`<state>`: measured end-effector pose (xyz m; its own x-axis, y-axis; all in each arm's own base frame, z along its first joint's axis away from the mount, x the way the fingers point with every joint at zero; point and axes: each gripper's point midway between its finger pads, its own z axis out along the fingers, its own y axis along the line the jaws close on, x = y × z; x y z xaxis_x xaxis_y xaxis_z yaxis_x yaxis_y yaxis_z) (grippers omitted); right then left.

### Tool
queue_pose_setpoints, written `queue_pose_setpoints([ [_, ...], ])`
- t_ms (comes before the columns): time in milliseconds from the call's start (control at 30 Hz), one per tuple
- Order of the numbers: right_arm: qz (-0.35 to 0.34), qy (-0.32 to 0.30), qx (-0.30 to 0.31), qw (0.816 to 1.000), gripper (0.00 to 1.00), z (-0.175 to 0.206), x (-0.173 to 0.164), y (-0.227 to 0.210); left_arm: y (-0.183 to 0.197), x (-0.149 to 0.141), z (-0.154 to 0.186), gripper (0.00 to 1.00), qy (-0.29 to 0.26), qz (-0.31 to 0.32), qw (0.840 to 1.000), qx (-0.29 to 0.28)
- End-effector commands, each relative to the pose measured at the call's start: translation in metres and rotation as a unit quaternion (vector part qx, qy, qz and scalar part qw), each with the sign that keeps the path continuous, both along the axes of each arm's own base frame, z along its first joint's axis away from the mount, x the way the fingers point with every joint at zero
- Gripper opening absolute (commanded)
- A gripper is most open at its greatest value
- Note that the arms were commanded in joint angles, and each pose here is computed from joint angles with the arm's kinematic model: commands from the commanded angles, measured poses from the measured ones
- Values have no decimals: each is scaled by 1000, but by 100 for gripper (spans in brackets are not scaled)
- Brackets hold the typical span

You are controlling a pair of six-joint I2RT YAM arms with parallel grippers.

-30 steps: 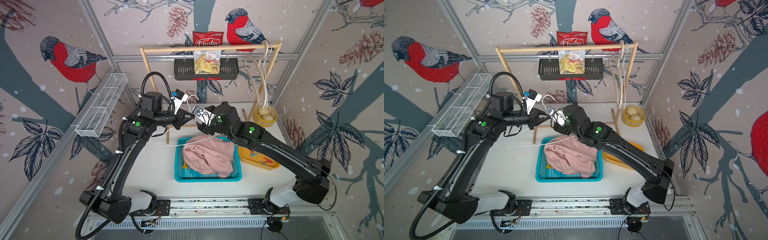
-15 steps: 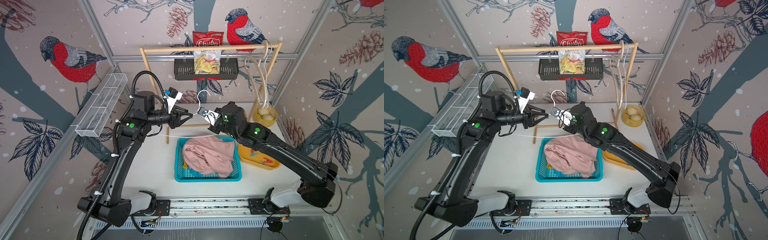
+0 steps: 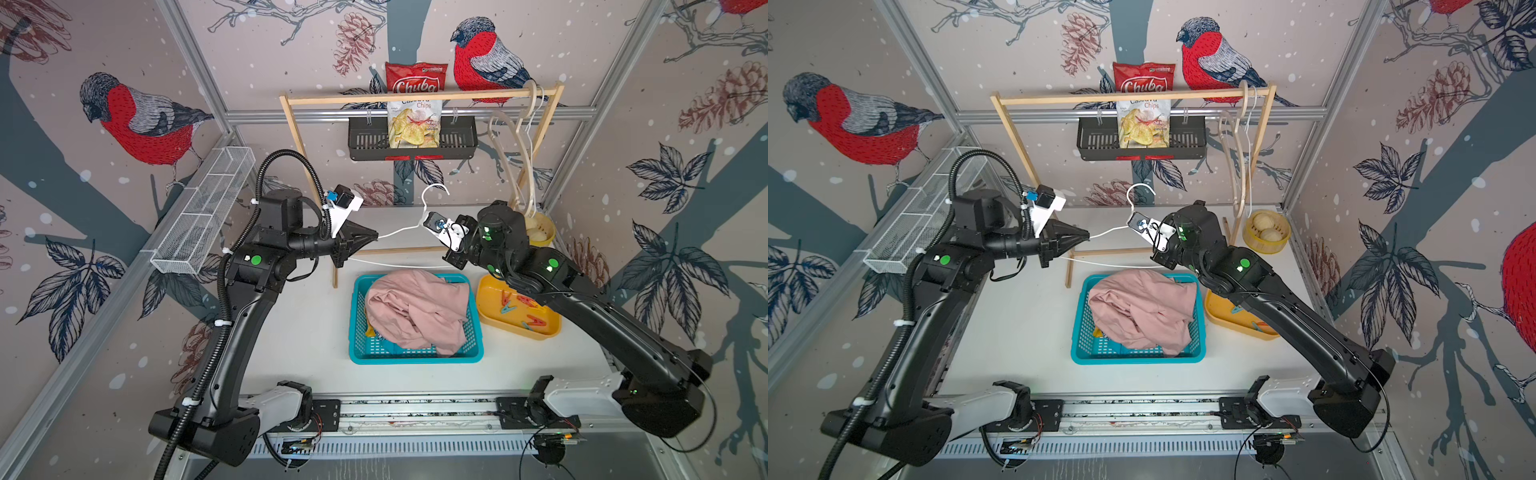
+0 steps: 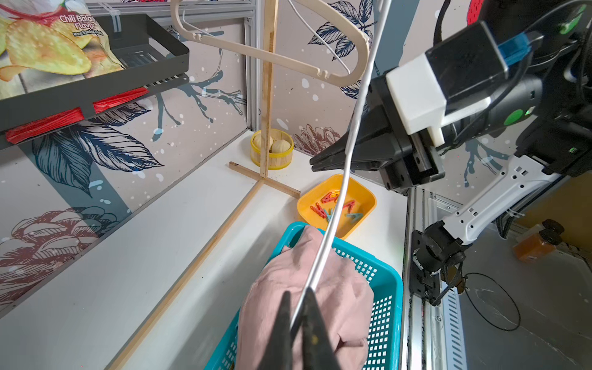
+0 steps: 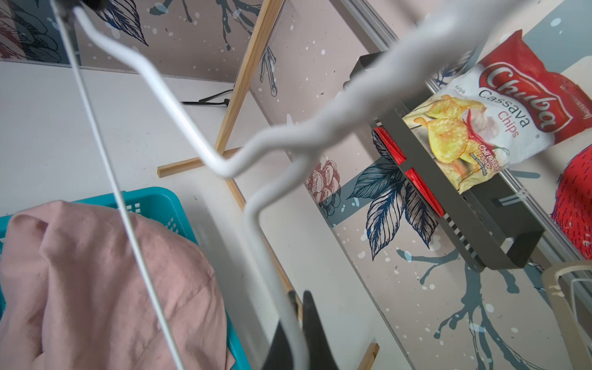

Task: Remove the clothespins securing t-shirts to the hanger
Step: Place the hanger on the clothes rail.

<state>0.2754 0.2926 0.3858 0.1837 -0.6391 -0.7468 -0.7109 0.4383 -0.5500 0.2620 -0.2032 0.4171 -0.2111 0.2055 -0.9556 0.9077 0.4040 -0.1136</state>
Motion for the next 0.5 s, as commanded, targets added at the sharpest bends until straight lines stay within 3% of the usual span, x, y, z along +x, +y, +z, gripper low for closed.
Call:
queue_pose_setpoints([
  [0, 13, 10, 35, 999, 0, 9, -5, 5, -3, -2, 3, 0, 0, -16, 1000, -7],
  [133, -5, 13, 26, 1000, 0, 1, 4, 3, -2, -2, 4, 1, 2, -12, 1000, -9],
  [200, 11, 25, 18, 999, 0, -4, 1, 6, 0, -2, 3, 20, -9, -5, 1000, -6],
  [267, 27, 33, 21, 999, 0, -3, -4, 10, 0, -5, 3, 28, -16, -7, 1000, -4],
  [467, 59, 30, 47, 997, 0, 11, -11, 14, -4, -8, -4, 28, 7, -29, 1000, -3],
])
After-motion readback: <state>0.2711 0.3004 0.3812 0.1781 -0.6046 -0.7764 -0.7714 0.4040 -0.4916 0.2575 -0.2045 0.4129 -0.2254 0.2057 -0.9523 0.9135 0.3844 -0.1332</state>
